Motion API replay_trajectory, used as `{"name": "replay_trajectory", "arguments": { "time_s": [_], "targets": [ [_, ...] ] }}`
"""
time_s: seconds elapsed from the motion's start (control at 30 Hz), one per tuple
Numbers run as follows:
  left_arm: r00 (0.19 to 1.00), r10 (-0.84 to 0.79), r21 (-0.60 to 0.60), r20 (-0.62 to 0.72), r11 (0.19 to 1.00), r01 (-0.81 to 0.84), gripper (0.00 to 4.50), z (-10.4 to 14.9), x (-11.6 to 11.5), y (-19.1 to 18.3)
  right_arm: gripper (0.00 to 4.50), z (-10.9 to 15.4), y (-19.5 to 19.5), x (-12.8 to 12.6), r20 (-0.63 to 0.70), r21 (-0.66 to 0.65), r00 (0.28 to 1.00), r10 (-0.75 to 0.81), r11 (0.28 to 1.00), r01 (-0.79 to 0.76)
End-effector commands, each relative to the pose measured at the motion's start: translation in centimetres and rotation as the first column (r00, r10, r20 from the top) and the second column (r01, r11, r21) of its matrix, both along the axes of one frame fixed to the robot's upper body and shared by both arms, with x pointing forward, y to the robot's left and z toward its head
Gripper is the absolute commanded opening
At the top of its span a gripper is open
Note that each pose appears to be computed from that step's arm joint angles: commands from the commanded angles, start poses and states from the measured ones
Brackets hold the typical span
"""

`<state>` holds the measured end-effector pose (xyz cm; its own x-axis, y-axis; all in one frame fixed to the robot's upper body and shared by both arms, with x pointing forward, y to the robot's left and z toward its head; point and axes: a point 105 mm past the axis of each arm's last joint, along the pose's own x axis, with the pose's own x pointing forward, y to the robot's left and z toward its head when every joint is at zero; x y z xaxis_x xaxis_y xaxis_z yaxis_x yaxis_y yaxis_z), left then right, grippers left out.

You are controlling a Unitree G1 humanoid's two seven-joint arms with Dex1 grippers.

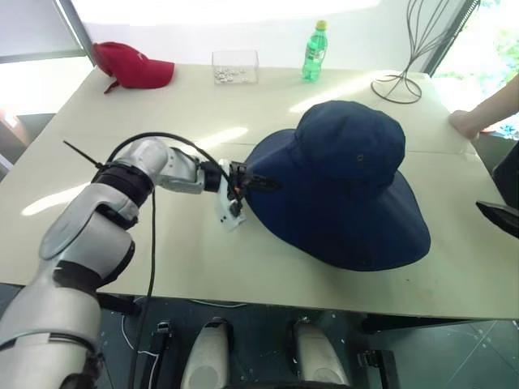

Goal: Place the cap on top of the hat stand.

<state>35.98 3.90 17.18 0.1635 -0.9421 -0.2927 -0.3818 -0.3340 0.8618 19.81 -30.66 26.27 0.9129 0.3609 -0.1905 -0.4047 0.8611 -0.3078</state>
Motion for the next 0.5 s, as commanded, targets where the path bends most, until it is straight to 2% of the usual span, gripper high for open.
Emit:
{"name": "replay_trajectory", "arguments": {
  "time_s": [0.03, 0.1, 0.17, 0.2, 0.23, 0.4, 0.43, 0.5],
  "targets": [
    [1.000, -0.005, -0.022, 0.021, 1.000, 0.005, 0.11, 1.0, 0.3, -0.1, 4.50, 1.0, -0.1, -0.2, 0.034, -0.032, 0.999, -0.005, 0.999, 0.006],
    [1.000, -0.010, -0.031, -0.011, 0.999, 0.010, 0.11, 1.0, 0.1, 0.0, 4.50, 1.1, -0.4, -0.3, 0.026, -0.046, 1.000, -0.010, 0.999, 0.011],
    [0.995, -0.016, -0.025, -0.098, 1.000, 0.013, 1.06, 1.0, -0.6, 0.7, 4.50, 1.4, -0.8, -0.4, 0.022, -0.058, 1.000, -0.019, 0.998, 0.020],
    [0.990, -0.027, -0.013, -0.136, 1.000, 0.025, 1.28, 0.9, -1.1, 1.2, 4.50, 1.6, -1.0, -0.4, 0.021, -0.063, 1.000, -0.021, 0.998, 0.023],
    [0.986, -0.042, 0.001, -0.162, 0.999, 0.042, 1.72, 0.9, -1.7, 1.7, 4.50, 1.8, -1.2, -0.3, 0.019, -0.067, 1.000, -0.023, 0.997, 0.025],
    [0.982, -0.038, 0.019, -0.185, 0.999, 0.043, 4.12, 1.0, -2.5, 3.4, 4.50, 1.9, -1.5, 0.1, 0.010, -0.074, 1.000, -0.020, 0.997, 0.021],
    [0.982, -0.027, 0.019, -0.187, 0.999, 0.031, 4.48, 1.0, -2.5, 3.7, 4.50, 1.9, -1.5, 0.2, 0.008, -0.076, 1.000, -0.017, 0.997, 0.018],
    [0.981, -0.001, 0.016, -0.193, 1.000, 0.004, 4.48, 1.1, -2.4, 4.4, 4.50, 1.7, -1.4, 0.4, 0.002, -0.079, 1.000, -0.003, 0.997, 0.003]
  ]
}}
